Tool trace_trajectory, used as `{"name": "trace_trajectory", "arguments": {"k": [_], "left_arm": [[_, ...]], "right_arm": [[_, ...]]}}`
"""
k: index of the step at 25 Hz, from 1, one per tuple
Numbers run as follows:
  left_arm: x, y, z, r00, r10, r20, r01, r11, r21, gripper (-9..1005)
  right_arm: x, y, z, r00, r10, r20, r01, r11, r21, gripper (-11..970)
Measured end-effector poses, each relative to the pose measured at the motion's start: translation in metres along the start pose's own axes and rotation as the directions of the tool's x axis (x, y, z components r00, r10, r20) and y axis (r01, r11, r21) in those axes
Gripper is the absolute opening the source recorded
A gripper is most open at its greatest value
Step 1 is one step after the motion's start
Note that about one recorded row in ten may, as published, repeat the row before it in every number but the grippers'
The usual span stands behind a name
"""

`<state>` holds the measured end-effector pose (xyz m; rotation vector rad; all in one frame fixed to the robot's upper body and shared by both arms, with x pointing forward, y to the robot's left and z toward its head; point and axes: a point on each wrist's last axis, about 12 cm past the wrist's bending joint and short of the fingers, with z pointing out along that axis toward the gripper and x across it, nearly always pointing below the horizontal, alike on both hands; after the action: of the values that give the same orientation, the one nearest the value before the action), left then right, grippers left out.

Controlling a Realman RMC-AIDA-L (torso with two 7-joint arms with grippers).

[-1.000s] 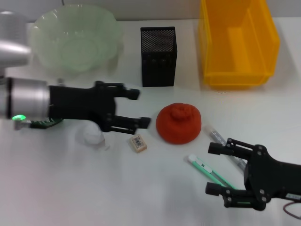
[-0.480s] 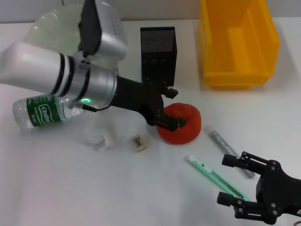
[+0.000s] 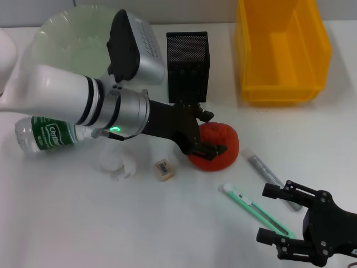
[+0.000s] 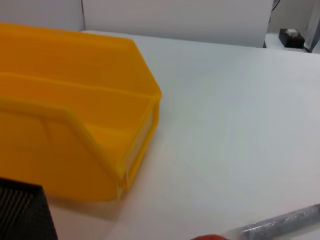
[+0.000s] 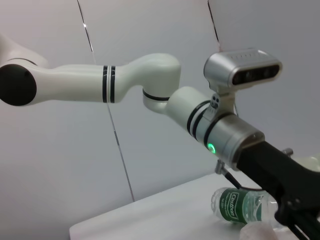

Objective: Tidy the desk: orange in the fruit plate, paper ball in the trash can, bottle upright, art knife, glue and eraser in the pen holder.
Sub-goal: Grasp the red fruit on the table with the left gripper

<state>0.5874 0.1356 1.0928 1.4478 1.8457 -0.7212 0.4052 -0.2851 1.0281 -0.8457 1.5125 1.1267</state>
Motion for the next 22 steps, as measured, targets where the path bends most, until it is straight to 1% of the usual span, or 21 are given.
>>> {"name": "trace_trajectory", "arguments": {"k": [4,8,15,19,22], "left_arm": [[0.0018,0.0005,0.0027,1.0,-0.012,0.0,0.012,1.0,-0.016,829],[0.0029,0.0014,0.0015,0.999,-0.037,0.021,0.038,0.999,-0.03,773],[0.0036,0.0008,0.003,0.999,-0.032,0.015,0.033,0.999,-0.034,675],[0.0026,0.0007,0.0027,0.999,-0.032,0.018,0.032,0.999,-0.032,469],[0.0021,0.0004,0.003,0.999,-0.028,0.017,0.029,0.999,-0.03,375]], "right_arm": [[-0.0012,-0.0014,0.0013,1.0,-0.004,0.0,0.004,1.0,-0.004,821],[-0.0016,-0.0019,0.0018,1.0,-0.006,0.0,0.006,1.0,-0.006,821],[-0.0016,-0.0021,0.0017,1.0,-0.005,0.001,0.005,1.0,-0.004,820],[-0.0011,-0.0026,0.0018,1.0,-0.003,-0.002,0.003,1.0,0.001,820],[-0.0011,-0.0025,0.0021,1.0,-0.002,-0.002,0.002,1.0,0.001,820]]}}
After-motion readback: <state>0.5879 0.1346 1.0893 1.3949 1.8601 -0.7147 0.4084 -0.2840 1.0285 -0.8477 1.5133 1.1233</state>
